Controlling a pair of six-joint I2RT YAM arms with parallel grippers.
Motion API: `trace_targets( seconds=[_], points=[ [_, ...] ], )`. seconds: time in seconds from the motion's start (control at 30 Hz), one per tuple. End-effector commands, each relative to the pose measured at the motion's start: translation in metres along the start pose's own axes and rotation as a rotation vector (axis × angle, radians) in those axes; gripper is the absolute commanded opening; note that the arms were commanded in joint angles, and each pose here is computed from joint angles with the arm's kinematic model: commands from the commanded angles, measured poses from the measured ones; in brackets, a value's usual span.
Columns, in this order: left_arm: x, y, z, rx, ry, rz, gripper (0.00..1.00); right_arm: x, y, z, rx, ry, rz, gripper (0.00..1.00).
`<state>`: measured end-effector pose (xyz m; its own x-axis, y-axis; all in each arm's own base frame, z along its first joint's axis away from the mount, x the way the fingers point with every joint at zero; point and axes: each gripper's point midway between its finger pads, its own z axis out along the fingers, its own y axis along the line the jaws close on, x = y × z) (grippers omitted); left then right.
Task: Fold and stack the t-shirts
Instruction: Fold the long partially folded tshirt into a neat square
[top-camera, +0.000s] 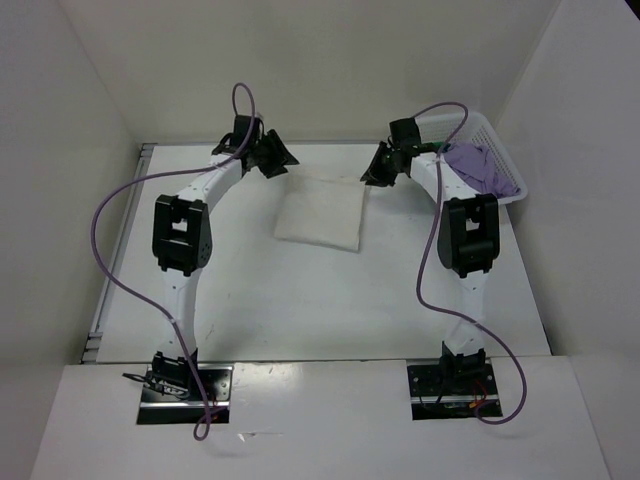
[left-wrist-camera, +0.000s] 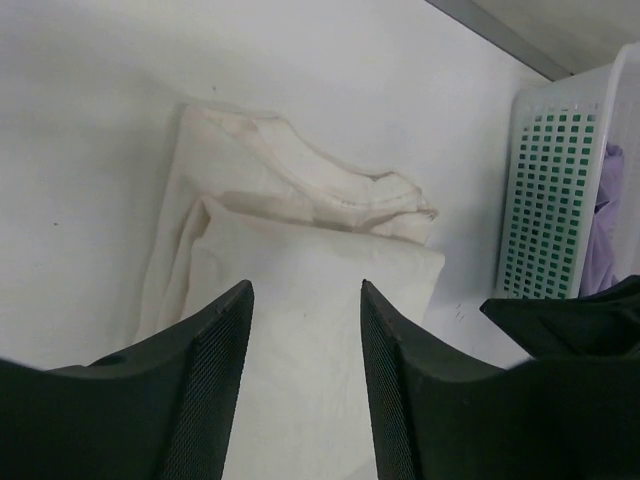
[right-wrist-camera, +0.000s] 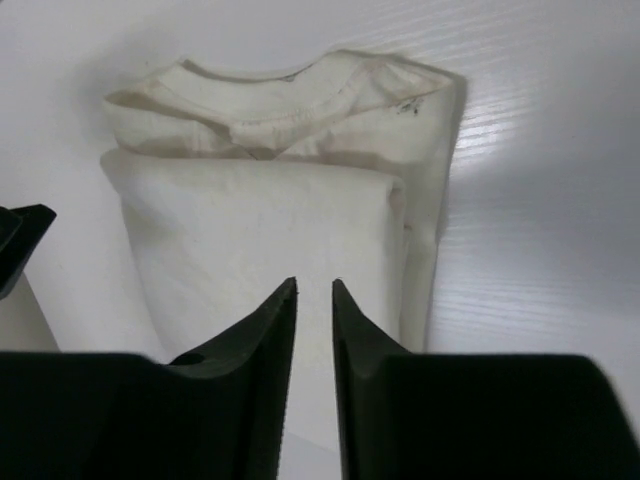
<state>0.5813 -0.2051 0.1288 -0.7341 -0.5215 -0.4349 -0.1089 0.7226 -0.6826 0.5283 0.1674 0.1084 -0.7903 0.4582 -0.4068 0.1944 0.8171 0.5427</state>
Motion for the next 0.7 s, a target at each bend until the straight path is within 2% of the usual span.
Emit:
trace_targets(
  seconds=[0.0,0.1,0.13,0.2,0.3,0.37,0.43,0.47,0.67],
  points=[
    [-0.037,-0.028,-0.025,0.060,-0.109,0.049,0.55,-0.033,0.022,-0.027,-0.030,-0.095,-0.016,0.33],
    [-0.041,-0.043,-0.048,0.095,-0.139,0.075,0.52,-0.028,0.027,-0.044,-0.055,-0.097,-0.020,0.37],
    [-0.025,-0.028,-0.043,0.084,-0.112,0.067,0.50,-0.021,0.036,-0.052,-0.082,-0.093,-0.034,0.31],
    [0.007,-0.036,-0.043,0.098,-0.063,0.098,0.49,0.018,0.037,-0.040,-0.085,-0.026,-0.066,0.12],
    [0.068,-0.011,-0.027,0.074,0.048,0.107,0.48,0.065,0.037,-0.022,-0.074,0.057,-0.100,0.02],
    [0.090,0.000,-0.024,0.060,0.097,0.100,0.47,0.085,0.030,-0.010,-0.073,0.109,-0.088,0.01],
    [0.117,0.030,-0.019,0.014,0.160,0.085,0.47,0.089,0.034,-0.005,-0.095,0.113,-0.097,0.01],
    [0.122,0.033,-0.022,0.011,0.163,0.083,0.47,0.103,0.029,0.004,-0.088,0.148,-0.109,0.01],
    [0.177,0.081,-0.051,-0.088,0.228,0.026,0.47,0.110,0.007,0.035,-0.024,0.178,-0.128,0.01]
  ],
)
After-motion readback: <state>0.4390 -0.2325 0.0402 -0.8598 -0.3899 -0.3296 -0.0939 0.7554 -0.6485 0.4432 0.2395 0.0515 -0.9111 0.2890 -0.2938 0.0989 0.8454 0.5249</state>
